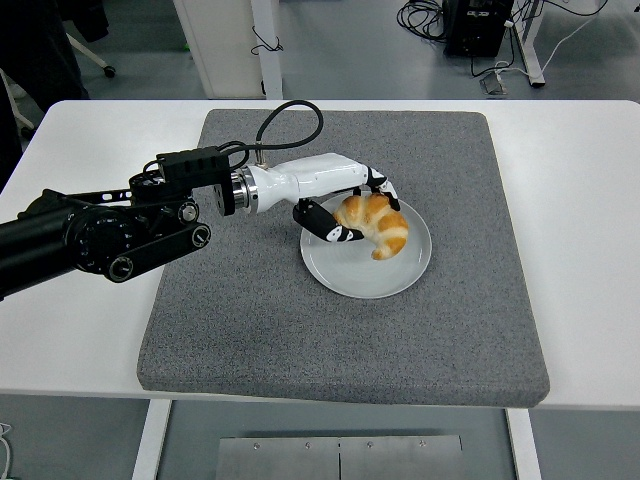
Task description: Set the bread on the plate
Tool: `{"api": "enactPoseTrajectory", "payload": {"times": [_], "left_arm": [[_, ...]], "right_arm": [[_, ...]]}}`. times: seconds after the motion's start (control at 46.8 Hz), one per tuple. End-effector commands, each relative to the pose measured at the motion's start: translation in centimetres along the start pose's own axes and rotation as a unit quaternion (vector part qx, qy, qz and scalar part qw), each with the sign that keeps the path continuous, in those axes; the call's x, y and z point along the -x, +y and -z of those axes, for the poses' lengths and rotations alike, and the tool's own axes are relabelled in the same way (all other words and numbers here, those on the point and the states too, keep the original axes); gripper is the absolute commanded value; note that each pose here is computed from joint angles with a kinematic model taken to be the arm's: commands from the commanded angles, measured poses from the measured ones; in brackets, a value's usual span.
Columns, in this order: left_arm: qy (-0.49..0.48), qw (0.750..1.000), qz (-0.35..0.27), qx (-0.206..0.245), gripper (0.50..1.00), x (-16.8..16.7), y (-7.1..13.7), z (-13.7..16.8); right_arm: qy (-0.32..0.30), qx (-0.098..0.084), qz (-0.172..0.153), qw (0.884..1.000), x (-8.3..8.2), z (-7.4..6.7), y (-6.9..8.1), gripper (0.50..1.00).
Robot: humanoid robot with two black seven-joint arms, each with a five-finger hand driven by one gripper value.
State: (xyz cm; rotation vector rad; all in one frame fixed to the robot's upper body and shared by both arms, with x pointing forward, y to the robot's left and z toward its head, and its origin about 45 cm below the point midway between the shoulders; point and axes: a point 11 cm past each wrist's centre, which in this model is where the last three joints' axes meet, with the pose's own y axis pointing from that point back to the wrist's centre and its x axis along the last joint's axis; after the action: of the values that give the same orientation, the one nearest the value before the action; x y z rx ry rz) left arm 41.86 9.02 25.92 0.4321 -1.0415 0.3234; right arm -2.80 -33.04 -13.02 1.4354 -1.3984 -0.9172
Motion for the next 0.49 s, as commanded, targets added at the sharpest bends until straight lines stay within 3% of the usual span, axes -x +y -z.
{"api": "enactPoseTrajectory", "payload": {"times": [0.0,0.47], "left_arm": [[0.001,1.0,-0.003,-0.003,0.558,0.2,0.1,0.2],[-0.01,1.0,-0.009,-0.014,0.558,2.0,-0.1,0.9]], "right_arm": [[0.0,0.0,0.0,1.0,0.0,0.0,0.0,1.0],[0.0,0.0,0.0,1.0,0.0,0.0,0.0,1.0]]}}
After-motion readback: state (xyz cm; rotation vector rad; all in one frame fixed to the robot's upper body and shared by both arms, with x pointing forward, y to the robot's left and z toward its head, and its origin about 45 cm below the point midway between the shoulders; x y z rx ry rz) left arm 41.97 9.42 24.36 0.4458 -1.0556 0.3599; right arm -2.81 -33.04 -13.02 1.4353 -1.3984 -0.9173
